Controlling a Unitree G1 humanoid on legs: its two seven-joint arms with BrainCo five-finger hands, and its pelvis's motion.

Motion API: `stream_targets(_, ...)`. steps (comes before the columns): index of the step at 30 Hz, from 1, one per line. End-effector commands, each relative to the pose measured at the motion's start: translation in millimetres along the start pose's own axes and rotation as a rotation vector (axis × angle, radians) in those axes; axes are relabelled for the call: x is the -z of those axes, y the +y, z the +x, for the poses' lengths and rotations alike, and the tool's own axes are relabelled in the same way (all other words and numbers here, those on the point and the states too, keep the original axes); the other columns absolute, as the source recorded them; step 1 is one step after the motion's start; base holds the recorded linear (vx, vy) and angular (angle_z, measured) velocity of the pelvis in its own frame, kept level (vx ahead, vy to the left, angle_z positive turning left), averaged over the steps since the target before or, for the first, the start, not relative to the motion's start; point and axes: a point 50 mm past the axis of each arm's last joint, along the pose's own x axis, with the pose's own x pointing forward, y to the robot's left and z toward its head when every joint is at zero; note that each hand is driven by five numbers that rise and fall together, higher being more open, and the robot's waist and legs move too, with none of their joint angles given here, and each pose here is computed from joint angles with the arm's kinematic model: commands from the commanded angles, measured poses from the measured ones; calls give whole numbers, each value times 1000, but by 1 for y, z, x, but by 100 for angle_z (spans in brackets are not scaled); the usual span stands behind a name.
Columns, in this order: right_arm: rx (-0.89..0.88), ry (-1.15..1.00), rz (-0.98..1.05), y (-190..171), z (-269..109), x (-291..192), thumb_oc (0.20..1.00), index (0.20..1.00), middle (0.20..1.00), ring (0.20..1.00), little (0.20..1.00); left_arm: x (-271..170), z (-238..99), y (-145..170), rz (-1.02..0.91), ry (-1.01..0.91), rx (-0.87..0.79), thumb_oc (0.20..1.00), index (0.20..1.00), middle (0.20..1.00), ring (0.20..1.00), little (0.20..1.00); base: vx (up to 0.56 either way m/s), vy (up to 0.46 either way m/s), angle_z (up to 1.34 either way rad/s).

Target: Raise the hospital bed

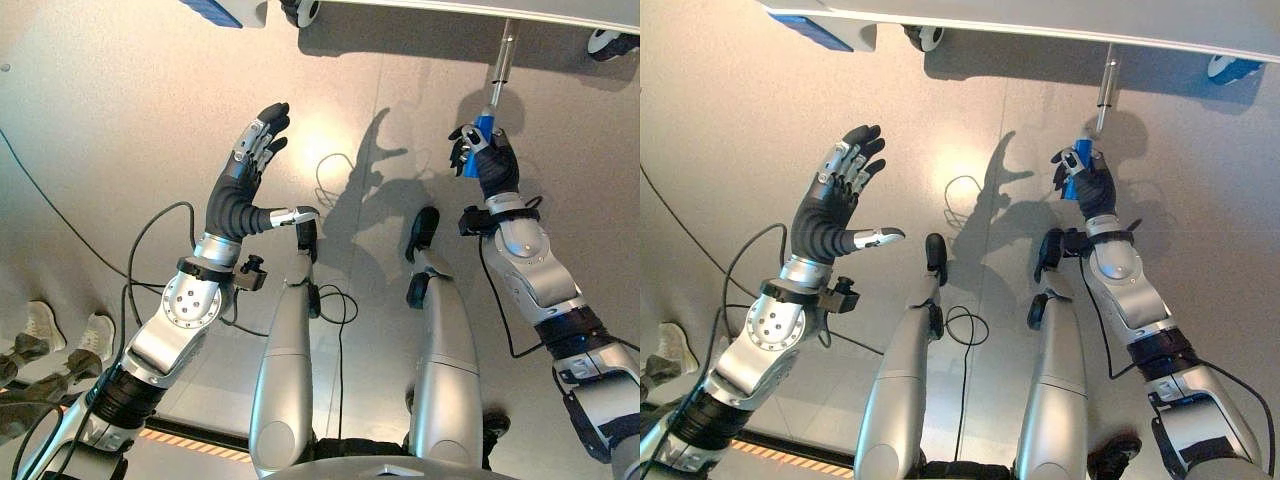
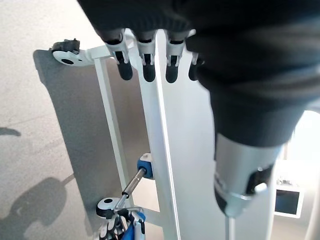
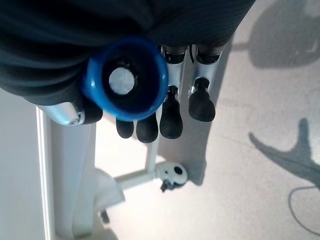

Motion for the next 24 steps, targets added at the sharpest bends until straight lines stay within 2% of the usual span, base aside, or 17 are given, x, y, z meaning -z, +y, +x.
stream_targets(1,-19,-461,174,1,-8,-79,200,200,200,200,200,-30,-8,-2,-9,-135,42,1000,1000,1000,1000,1000,7,-16,-5)
stream_targets(7,121,-501,177,-30,-10,-86,200,200,200,200,200,-33,-10,2,-25,-143,22,1000,1000,1000,1000,1000,0,0,0)
stream_targets(16,326,-527,65,-74,-10,-95,200,200,200,200,200,-39,-14,6,-28,-159,-1,1000,1000,1000,1000,1000,0,0,0)
stream_targets(24,515,-321,-117,-113,-4,-60,200,200,200,200,200,-37,-15,4,-58,-145,2,1000,1000,1000,1000,1000,0,0,0)
